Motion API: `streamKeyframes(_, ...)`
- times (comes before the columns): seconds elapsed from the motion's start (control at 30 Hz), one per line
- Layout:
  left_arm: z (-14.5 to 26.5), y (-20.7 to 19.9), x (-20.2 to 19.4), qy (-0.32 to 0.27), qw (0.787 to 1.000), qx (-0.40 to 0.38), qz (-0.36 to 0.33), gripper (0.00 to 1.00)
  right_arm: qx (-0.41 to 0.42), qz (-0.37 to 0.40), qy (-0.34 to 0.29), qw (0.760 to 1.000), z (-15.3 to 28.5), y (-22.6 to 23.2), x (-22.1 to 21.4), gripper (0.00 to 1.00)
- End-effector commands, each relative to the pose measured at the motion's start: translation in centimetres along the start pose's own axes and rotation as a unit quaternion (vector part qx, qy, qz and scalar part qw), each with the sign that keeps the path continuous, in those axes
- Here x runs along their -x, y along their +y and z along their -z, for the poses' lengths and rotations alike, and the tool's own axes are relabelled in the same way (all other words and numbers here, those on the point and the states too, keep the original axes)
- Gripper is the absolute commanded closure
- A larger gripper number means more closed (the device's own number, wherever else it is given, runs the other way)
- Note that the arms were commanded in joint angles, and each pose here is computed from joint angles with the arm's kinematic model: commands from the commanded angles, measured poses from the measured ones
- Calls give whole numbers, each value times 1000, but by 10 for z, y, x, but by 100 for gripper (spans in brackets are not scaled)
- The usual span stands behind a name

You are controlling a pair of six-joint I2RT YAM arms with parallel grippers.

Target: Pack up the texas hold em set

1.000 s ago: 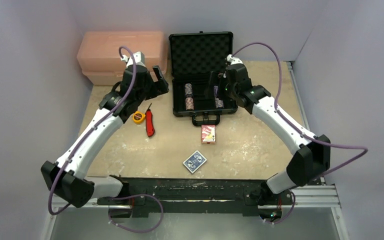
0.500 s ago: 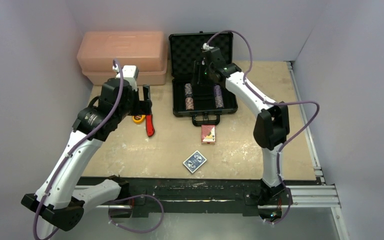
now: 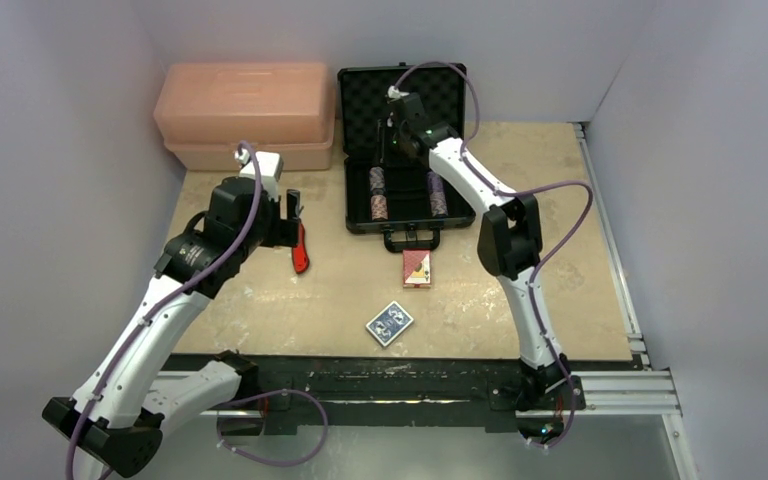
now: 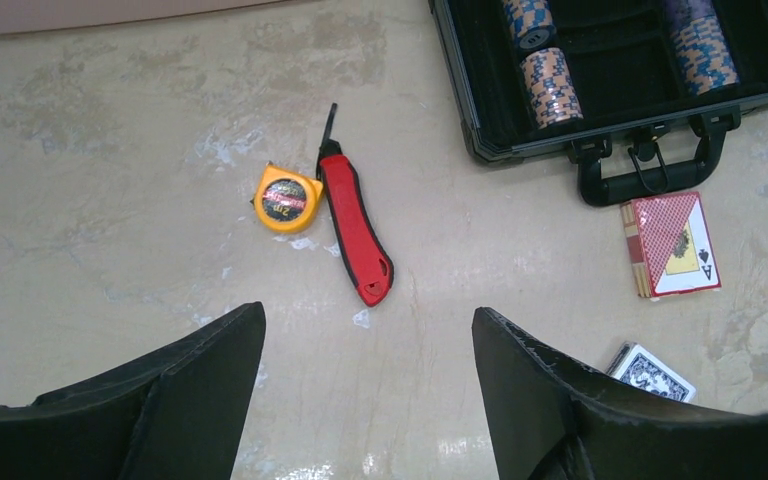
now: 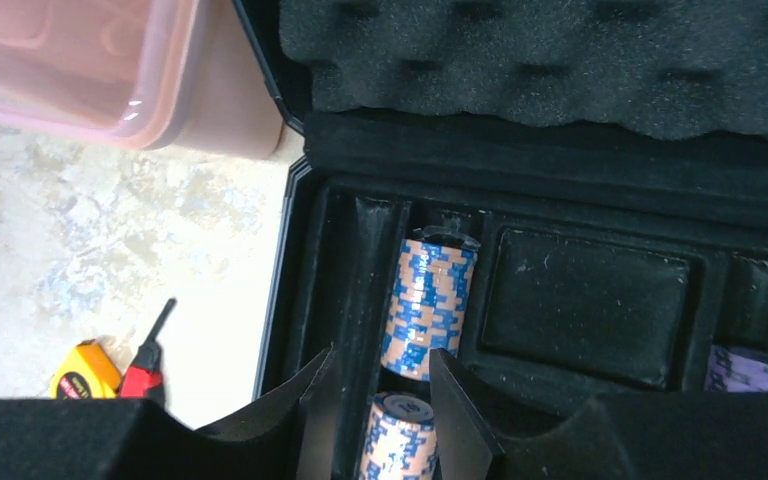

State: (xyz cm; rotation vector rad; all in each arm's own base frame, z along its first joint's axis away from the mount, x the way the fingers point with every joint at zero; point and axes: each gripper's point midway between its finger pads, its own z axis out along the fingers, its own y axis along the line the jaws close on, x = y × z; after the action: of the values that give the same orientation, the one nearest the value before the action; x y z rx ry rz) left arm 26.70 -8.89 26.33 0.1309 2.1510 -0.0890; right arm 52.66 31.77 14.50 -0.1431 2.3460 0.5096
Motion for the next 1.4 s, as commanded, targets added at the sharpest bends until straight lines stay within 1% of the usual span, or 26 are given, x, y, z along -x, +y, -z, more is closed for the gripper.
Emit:
streamKeyframes(0.0,-2,1,12,-25,1000,2,-2,26,16,13,-45,999,-6,10,27,59)
streamKeyframes(0.13,-5,0,9,-16,1000,0,-5,28,11,12,-66,998,-19,8,34,59)
streamKeyframes(0.4,-6,0,8,-14,1000,0,-8,30,-7,11,-94,995,-42,-1,41,59)
streamKeyframes(0.47,-7,0,8,-11,1000,0,-12,30,-19,31,-99,994,-48,-8,41,64)
streamKeyframes(0.77,-10,0,6,-7,1000,2,-16,31,-30,28,-113,993,-67,-15,40,67)
streamKeyframes(0.9,-10,0,6,-5,1000,2,-17,31,-34,28,-106,993,-76,-18,33,68)
streamKeyframes(1.13,-11,0,5,-3,1000,2,-19,31,-24,29,-73,997,-84,-20,11,67)
streamKeyframes(1.37,-12,0,5,-2,1000,3,-20,32,-14,37,-36,999,-81,-18,-7,68)
